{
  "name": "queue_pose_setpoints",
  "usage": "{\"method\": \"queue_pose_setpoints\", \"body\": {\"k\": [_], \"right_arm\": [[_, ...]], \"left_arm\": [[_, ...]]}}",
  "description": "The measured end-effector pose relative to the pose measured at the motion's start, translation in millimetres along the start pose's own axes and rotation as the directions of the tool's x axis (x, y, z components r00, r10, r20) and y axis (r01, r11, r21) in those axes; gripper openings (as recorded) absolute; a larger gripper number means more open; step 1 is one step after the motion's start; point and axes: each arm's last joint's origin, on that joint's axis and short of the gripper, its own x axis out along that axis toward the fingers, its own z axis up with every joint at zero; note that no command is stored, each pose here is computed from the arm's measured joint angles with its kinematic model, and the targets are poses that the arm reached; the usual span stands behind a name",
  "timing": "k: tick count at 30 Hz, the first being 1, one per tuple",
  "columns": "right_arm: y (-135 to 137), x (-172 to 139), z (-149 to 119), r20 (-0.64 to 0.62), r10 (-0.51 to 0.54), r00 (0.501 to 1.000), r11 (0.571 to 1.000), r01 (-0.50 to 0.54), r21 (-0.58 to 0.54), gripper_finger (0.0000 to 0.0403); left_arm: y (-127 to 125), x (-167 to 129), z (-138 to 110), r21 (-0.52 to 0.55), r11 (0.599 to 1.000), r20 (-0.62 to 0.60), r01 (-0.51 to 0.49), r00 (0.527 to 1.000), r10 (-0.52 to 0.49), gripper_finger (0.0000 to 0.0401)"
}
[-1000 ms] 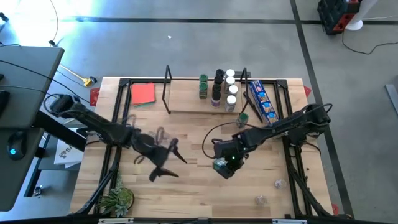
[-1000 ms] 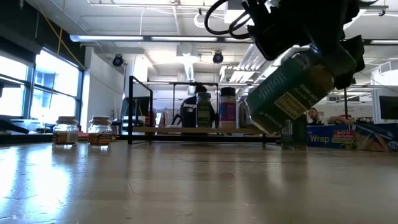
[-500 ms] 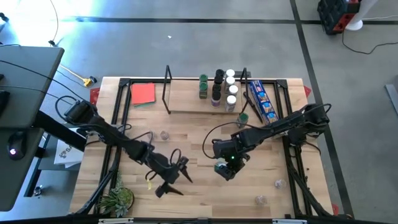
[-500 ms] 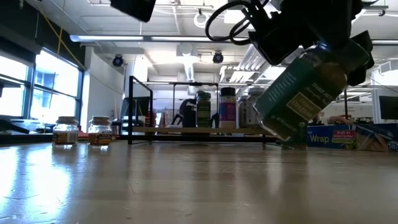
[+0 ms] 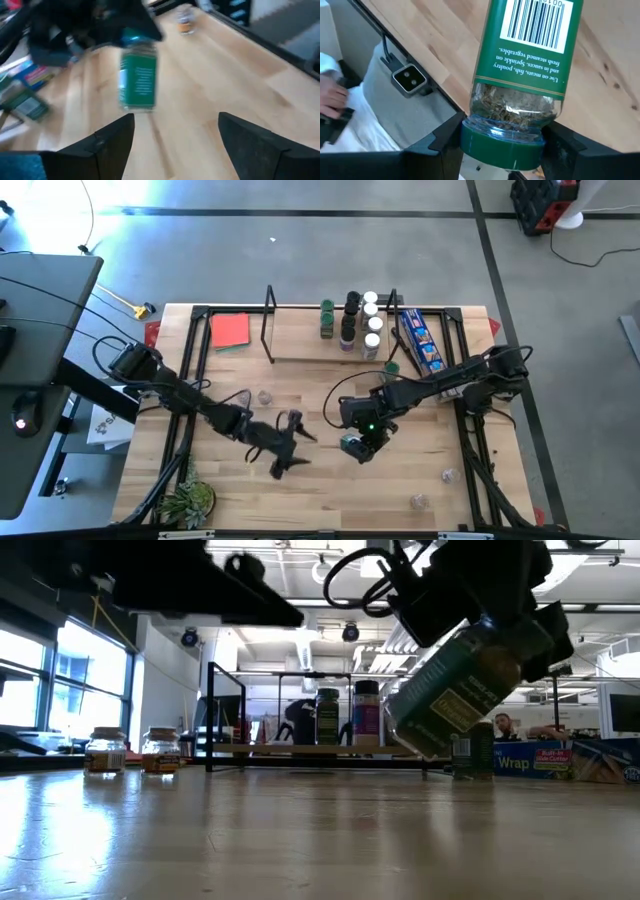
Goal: Shelf spices
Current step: Put the left green seasoning bottle on the shelf aligned with the other green seasoning bottles
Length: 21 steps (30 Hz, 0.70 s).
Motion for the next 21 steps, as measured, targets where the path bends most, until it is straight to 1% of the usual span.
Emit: {"method": "queue_pose_setpoints", "body": {"k": [4, 5, 7, 9, 12, 18, 21], "right_arm": [[-4, 6, 16, 0.012, 0.027, 1.0, 1.0, -0.027, -0.004, 0.0192], [-4, 9, 22, 0.019, 0.042, 0.999, 0.999, -0.042, -0.016, 0.0192], [-4, 13, 33, 0.039, 0.08, 0.996, 0.996, -0.078, -0.033, 0.0192], [-5, 15, 43, 0.043, 0.118, 0.992, 0.993, -0.117, -0.034, 0.0201], [-7, 16, 55, 0.056, 0.156, 0.986, 0.987, -0.154, -0.039, 0.0213], [-11, 9, 63, 0.086, 0.169, 0.982, 0.985, -0.167, -0.035, 0.0218], [-11, 7, 64, 0.097, 0.173, 0.98, 0.985, -0.171, -0.029, 0.0219]], "left_arm": [[23, 13, -18, -0.123, 0.989, 0.037, -0.078, 0.996, 0.083, 0.0282], [27, 16, -21, -0.15, 0.985, 0.041, -0.08, 0.995, 0.087, 0.0282], [33, 22, -26, -0.186, 0.981, 0.058, -0.051, 0.996, 0.063, 0.0282], [35, 26, -32, -0.203, 0.979, 0.044, -0.022, 0.999, 0.031, 0.0282], [38, 31, -41, -0.229, 0.973, 0.005, -0.029, 0.999, 0.032, 0.0282], [40, 40, -59, -0.252, 0.967, -0.078, -0.047, 0.997, 0.028, 0.0282], [39, 45, -67, -0.259, 0.965, -0.094, -0.043, 0.995, 0.019, 0.0282]]}}
